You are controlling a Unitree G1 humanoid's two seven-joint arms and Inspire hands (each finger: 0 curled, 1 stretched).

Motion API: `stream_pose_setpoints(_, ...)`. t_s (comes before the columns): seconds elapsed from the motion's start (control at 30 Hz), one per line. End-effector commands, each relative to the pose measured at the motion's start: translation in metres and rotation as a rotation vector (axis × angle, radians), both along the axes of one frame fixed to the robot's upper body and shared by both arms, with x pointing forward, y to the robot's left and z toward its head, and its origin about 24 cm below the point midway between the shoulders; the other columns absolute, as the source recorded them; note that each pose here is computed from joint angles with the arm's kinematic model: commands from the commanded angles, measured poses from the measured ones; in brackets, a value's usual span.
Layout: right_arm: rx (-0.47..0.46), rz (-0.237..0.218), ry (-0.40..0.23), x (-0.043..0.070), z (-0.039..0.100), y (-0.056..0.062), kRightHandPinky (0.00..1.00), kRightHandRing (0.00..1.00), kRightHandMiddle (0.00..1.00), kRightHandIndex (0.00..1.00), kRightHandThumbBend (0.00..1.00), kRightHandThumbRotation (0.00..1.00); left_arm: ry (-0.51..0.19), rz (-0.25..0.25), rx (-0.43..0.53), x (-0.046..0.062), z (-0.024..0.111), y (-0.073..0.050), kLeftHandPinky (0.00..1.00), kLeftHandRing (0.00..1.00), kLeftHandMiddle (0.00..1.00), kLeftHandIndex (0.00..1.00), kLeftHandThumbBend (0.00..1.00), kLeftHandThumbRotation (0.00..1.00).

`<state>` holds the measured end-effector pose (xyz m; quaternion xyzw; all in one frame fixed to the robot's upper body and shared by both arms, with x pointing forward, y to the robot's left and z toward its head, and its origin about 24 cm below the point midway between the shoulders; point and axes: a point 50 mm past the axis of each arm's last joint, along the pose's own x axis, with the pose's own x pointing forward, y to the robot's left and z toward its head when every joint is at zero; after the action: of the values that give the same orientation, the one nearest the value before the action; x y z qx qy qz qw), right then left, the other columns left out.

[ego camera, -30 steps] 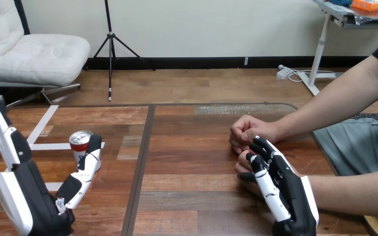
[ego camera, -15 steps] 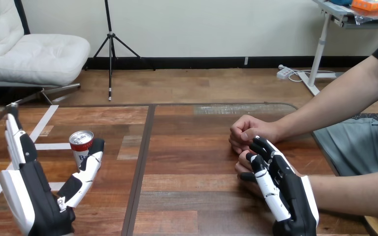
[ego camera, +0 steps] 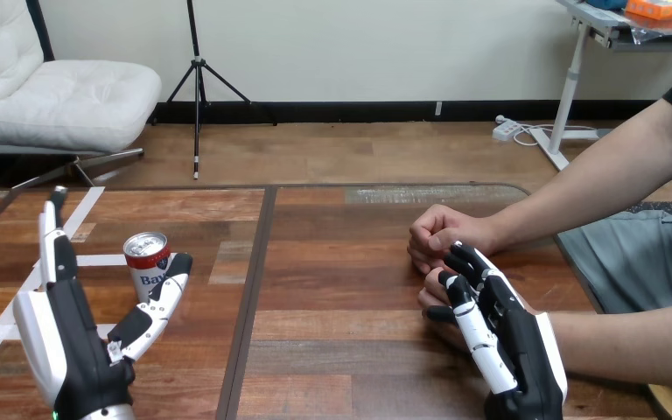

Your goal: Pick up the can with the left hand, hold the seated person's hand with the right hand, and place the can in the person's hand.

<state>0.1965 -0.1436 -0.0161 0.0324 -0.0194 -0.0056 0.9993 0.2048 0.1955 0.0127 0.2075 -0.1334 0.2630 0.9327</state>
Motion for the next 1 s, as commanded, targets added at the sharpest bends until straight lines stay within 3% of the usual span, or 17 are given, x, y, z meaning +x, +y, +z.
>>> stream_pose_setpoints(0.0, 0.015, 0.011, -0.095, 0.019, 0.017, 0.004, 0.77, 0.86, 0.89, 0.87, 0.54, 0.65, -0.038, -0.032, 0.018, 0.020, 0.012, -0.003, 0.86, 0.91, 0.93, 0.92, 0.77, 0.20)
stream_pose_setpoints(0.97, -0.003, 0.010, -0.089, 0.018, 0.016, 0.004, 0.77, 0.86, 0.88, 0.86, 0.54, 0.67, 0.057, -0.019, -0.033, 0.044, 0.003, 0.003, 0.81, 0.89, 0.93, 0.90, 0.79, 0.23)
